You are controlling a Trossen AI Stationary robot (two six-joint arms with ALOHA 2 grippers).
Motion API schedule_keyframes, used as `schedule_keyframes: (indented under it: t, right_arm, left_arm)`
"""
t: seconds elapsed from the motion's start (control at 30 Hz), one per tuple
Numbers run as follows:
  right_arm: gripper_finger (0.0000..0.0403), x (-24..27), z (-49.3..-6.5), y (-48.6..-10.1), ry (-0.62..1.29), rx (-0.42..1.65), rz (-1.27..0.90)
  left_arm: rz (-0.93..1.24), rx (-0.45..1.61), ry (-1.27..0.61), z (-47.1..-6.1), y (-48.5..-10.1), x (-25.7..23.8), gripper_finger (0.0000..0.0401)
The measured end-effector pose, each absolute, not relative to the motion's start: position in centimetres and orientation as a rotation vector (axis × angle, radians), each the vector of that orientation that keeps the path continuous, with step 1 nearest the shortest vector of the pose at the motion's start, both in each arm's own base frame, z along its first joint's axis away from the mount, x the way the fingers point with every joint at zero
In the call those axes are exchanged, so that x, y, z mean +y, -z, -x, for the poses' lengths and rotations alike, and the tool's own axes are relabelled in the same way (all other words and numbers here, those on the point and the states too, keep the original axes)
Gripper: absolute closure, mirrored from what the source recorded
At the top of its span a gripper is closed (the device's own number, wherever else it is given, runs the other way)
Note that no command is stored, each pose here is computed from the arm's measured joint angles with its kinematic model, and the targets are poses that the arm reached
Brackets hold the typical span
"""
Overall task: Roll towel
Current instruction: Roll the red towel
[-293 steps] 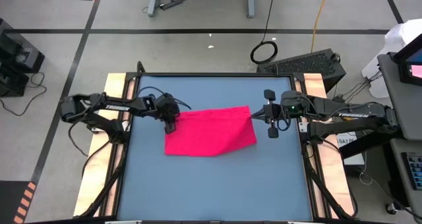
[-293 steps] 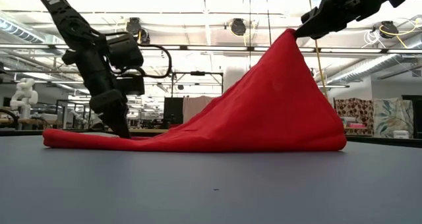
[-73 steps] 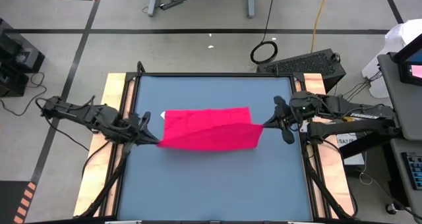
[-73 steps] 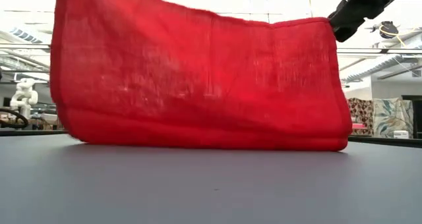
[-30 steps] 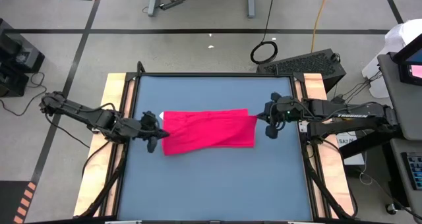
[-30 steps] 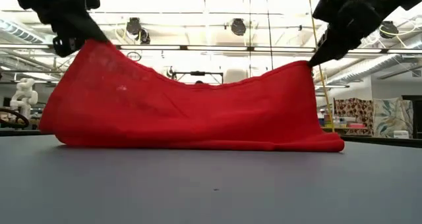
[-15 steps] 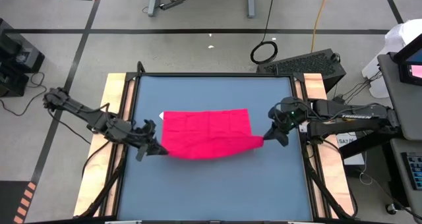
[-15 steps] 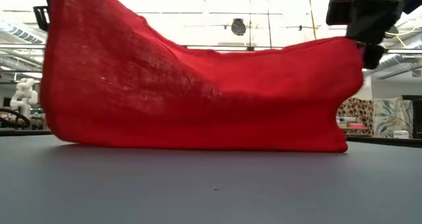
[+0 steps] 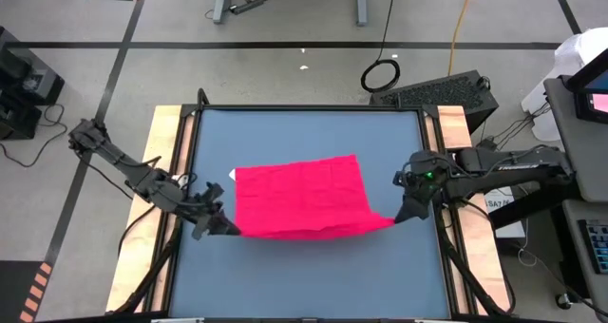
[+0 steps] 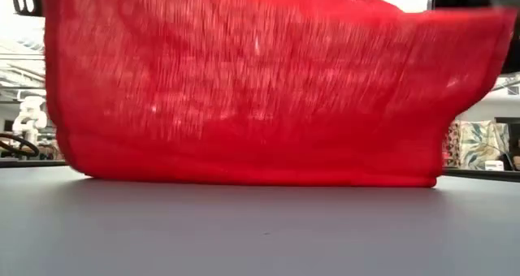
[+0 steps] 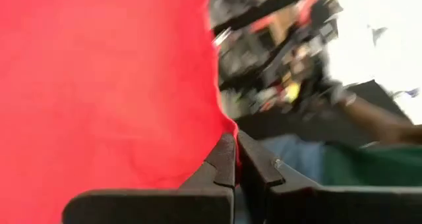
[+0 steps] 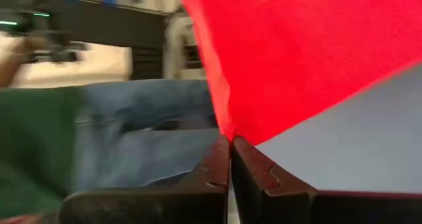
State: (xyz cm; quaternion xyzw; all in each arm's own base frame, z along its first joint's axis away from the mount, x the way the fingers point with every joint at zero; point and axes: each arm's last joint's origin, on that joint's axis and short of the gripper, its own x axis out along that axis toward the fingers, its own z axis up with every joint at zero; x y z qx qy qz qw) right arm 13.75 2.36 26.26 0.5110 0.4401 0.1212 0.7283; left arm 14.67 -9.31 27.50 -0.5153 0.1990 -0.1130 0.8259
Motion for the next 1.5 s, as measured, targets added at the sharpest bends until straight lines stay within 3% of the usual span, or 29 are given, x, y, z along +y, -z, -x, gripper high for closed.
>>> schedule_keyframes:
  t: [0.1, 0.27, 0.47, 0.87, 1.1, 1.33, 1.5]
  right_arm:
    - [0.0403, 2.6, -13.6, -27.0, -0.319, 0.950, -1.200]
    - [0.0403, 2.4, -13.5, -27.1, -0.245, 0.902, -1.193]
    - [0.0403, 1.7, -14.4, -26.2, 0.007, 0.789, -1.011]
    - [0.0403, 0.6, -16.6, -24.3, 0.336, 0.754, -0.652]
    - [0.0403, -1.0, -17.8, -23.3, 0.411, 0.781, -0.545]
    - [0.0403, -3.3, -18.1, -25.0, 0.428, 0.702, -0.571]
    - [0.0403, -4.8, -17.6, -25.0, 0.471, 0.733, -0.516]
  left_arm:
    - [1.102, 0.365, 0.226, -14.3, -28.4, -9.2, 0.0397]
    - [1.007, 0.477, 0.128, -13.8, -27.2, -9.0, 0.0398]
    - [0.935, 0.655, -0.085, -13.3, -24.7, -8.5, 0.0399]
    - [0.805, 0.608, -0.319, -13.1, -23.6, -7.4, 0.0394]
    - [0.792, 0.619, -0.397, -13.2, -23.2, -6.5, 0.0393]
    - [0.829, 0.562, -0.411, -13.7, -23.6, -6.2, 0.0393]
    - [0.736, 0.592, -0.490, -13.7, -23.1, -5.3, 0.0393]
